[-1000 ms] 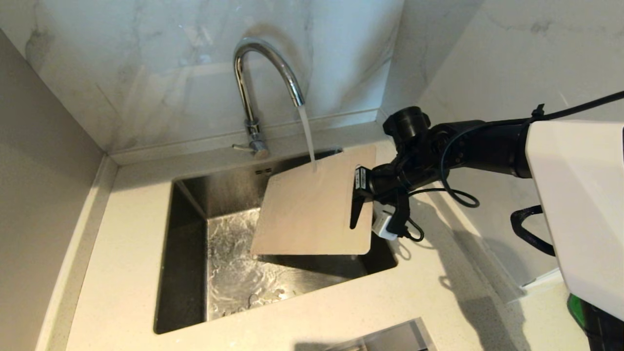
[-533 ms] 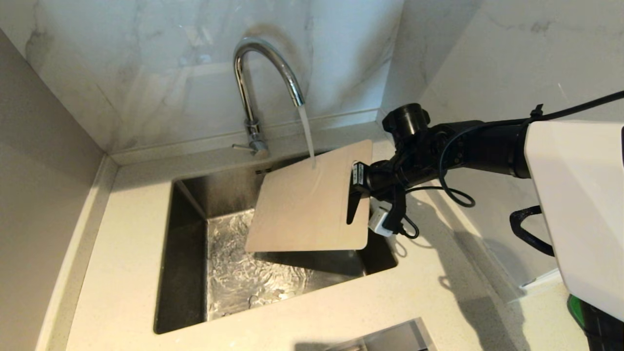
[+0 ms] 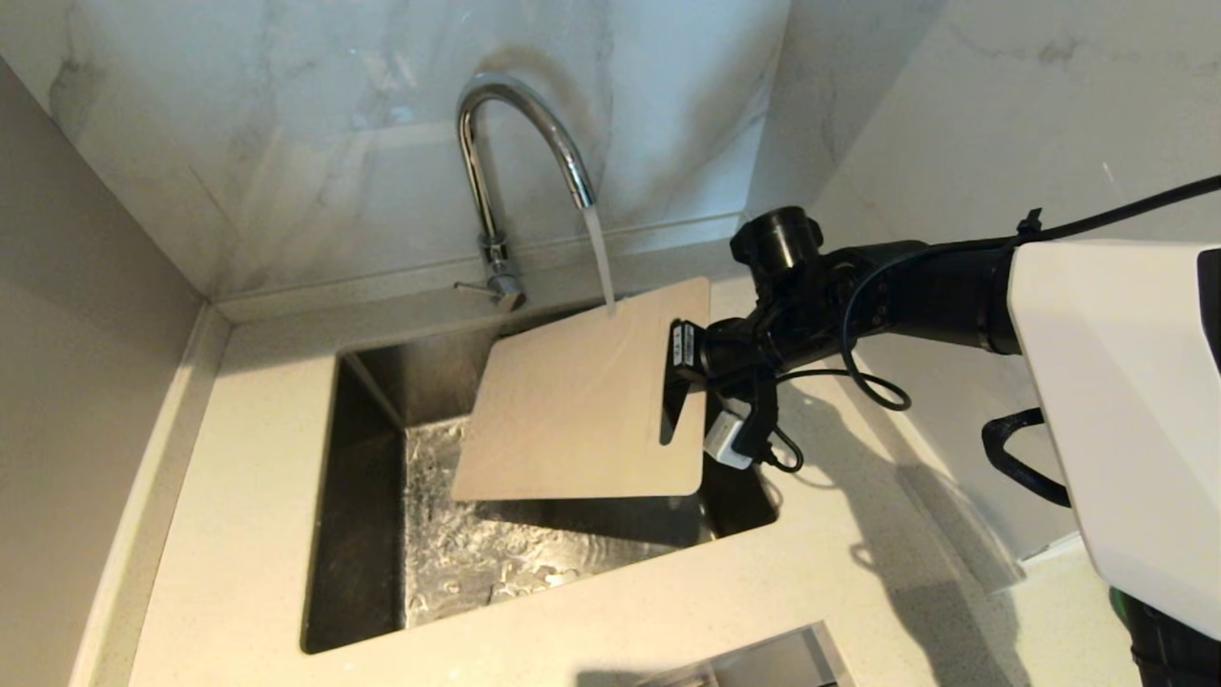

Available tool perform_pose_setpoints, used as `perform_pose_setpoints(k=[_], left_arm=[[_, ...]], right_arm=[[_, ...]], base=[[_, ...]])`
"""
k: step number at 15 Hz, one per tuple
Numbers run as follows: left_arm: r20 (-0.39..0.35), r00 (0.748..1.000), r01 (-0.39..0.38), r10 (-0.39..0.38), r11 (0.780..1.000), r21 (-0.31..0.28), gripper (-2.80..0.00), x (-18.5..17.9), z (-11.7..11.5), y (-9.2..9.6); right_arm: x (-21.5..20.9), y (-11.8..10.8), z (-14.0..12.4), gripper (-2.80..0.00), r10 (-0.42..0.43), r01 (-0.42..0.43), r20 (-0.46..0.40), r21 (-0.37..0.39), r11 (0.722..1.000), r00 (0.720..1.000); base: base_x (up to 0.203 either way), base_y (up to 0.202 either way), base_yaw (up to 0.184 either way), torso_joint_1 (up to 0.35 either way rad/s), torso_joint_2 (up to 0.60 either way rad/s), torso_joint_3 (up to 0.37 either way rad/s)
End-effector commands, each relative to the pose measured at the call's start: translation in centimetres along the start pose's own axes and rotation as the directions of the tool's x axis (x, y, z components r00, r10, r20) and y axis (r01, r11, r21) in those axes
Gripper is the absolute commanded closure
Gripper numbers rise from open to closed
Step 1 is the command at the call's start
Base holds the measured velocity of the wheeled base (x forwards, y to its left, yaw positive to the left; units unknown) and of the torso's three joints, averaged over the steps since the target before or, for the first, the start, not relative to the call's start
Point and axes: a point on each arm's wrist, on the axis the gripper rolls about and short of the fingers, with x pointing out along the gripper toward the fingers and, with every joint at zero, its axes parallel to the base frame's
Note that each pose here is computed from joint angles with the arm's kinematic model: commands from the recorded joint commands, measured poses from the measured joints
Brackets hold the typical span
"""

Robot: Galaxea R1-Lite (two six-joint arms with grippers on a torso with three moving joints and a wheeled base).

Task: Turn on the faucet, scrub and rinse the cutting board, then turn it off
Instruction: Scrub the cutting board underwater

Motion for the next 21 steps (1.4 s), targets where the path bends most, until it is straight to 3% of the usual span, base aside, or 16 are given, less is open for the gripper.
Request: perform_pose_setpoints(k=[1, 11, 16, 21], left_arm=[[-0.001, 1.0, 0.0, 0.0, 1.0, -0.001, 0.0, 0.0, 0.0, 0.0], [-0.001, 1.0, 0.0, 0.0, 1.0, -0.001, 0.0, 0.0, 0.0, 0.0], [0.001, 1.0, 0.0, 0.0, 1.0, 0.002, 0.0, 0.0, 0.0, 0.0], [0.005, 1.0, -0.003, 0.003, 1.0, 0.004, 0.0, 0.0, 0.1, 0.0]], right_arm=[[0.2, -0.6, 0.1, 0.0, -0.022, 0.022, -0.002, -0.027, 0.999, 1.0], [0.5, -1.2, 0.2, 0.0, -0.058, 0.058, -0.001, -0.029, 0.998, 0.998], [0.8, -2.4, 1.2, 0.0, -0.085, 0.087, 0.052, -0.033, 0.996, 0.995], [-1.8, -4.5, 2.0, 0.0, -0.105, 0.108, 0.072, -0.049, 0.993, 0.992]], base=[[0.0, 0.0, 0.0, 0.0, 0.0, 0.0], [0.0, 0.0, 0.0, 0.0, 0.0, 0.0], [0.0, 0.0, 0.0, 0.0, 0.0, 0.0], [0.0, 0.0, 0.0, 0.0, 0.0, 0.0]])
